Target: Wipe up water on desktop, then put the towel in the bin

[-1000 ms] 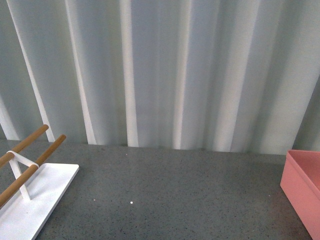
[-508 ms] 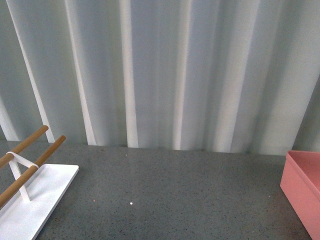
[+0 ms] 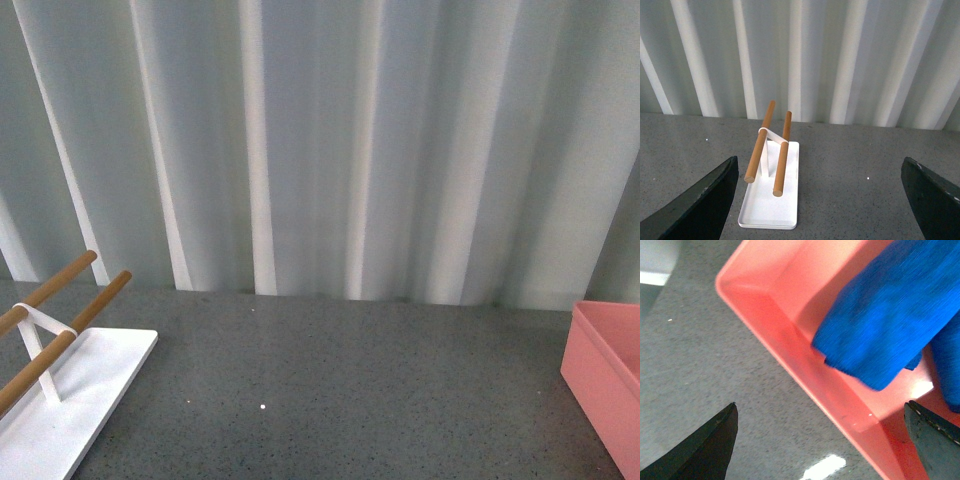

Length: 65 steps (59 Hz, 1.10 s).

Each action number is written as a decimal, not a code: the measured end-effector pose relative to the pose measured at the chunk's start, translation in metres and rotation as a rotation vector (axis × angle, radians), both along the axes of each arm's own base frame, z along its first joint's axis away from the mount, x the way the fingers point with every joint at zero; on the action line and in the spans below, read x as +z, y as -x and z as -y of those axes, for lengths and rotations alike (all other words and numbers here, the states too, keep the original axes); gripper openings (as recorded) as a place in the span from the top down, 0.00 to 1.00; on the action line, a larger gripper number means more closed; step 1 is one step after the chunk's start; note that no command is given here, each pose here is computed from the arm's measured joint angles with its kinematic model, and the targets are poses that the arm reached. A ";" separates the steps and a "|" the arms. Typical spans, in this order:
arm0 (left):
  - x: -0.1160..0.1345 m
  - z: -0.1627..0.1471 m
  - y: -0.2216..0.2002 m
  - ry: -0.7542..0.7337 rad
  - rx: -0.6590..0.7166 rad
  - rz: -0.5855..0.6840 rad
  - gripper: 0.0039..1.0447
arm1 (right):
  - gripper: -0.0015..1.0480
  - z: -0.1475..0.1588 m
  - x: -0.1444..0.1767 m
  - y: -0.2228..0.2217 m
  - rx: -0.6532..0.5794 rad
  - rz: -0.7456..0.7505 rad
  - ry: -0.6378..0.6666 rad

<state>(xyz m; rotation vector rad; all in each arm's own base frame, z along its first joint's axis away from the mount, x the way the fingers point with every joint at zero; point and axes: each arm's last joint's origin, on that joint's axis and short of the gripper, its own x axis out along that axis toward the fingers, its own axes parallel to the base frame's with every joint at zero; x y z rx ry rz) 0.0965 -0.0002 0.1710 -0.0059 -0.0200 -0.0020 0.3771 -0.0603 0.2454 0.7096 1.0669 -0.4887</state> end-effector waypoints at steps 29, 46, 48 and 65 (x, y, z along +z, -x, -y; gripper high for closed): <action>0.000 0.000 0.000 0.000 0.000 0.000 0.06 | 0.07 0.004 0.009 0.003 0.152 0.041 0.268; 0.000 0.000 0.000 -0.001 0.001 0.000 0.06 | 0.29 -0.006 -0.021 0.028 0.462 0.562 0.365; 0.000 0.000 0.000 -0.001 0.000 0.000 0.06 | 0.38 -0.013 -0.030 0.042 0.498 0.713 0.468; 0.000 0.000 0.000 -0.001 0.000 0.000 0.06 | 0.95 -0.040 -0.043 0.125 0.496 1.063 0.709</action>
